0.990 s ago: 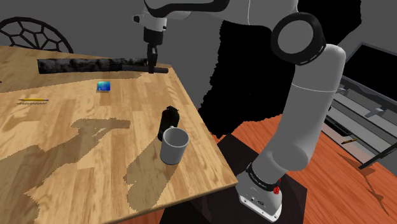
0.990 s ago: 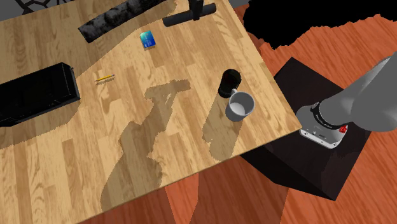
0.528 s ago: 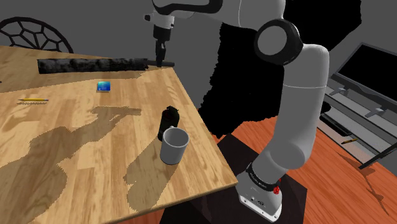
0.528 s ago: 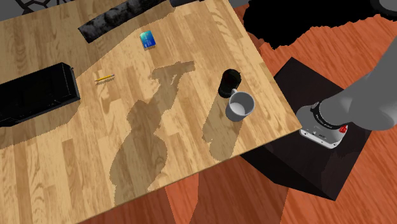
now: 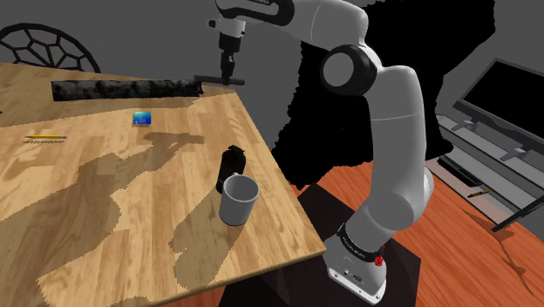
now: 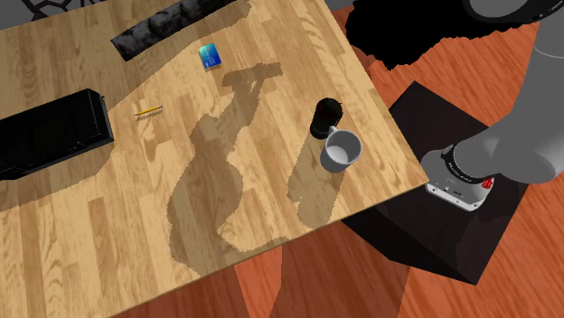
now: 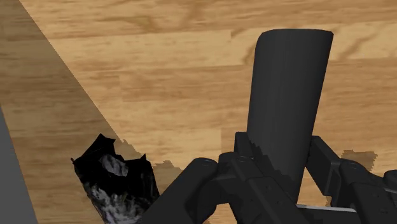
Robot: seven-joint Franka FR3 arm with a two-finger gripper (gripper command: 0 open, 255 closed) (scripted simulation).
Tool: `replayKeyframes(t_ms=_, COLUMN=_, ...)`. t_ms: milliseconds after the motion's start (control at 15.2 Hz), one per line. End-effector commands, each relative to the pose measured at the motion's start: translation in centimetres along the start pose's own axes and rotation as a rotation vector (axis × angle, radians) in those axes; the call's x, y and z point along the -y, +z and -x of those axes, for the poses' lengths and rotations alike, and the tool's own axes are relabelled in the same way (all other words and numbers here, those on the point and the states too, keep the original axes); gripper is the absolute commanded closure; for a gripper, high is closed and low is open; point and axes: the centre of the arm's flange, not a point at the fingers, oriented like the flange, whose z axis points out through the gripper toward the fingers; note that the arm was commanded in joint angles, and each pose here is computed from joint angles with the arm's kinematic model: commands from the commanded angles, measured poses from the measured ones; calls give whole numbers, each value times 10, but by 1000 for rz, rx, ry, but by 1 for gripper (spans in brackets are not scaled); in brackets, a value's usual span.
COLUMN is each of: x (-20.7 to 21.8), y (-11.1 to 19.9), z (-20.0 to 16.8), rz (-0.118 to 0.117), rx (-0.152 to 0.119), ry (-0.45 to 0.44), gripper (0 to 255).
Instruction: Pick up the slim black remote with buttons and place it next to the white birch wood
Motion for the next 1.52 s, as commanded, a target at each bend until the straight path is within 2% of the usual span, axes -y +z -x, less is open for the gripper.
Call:
replayKeyframes(t_ms=0, x=-3, y=10, z=1, rz=0, rx=0, ry=-1, gripper=255)
replayKeyframes(t_ms=1452, x=-13, y=126, z=0, rz=0, rx=0, ry=-1, gripper=255)
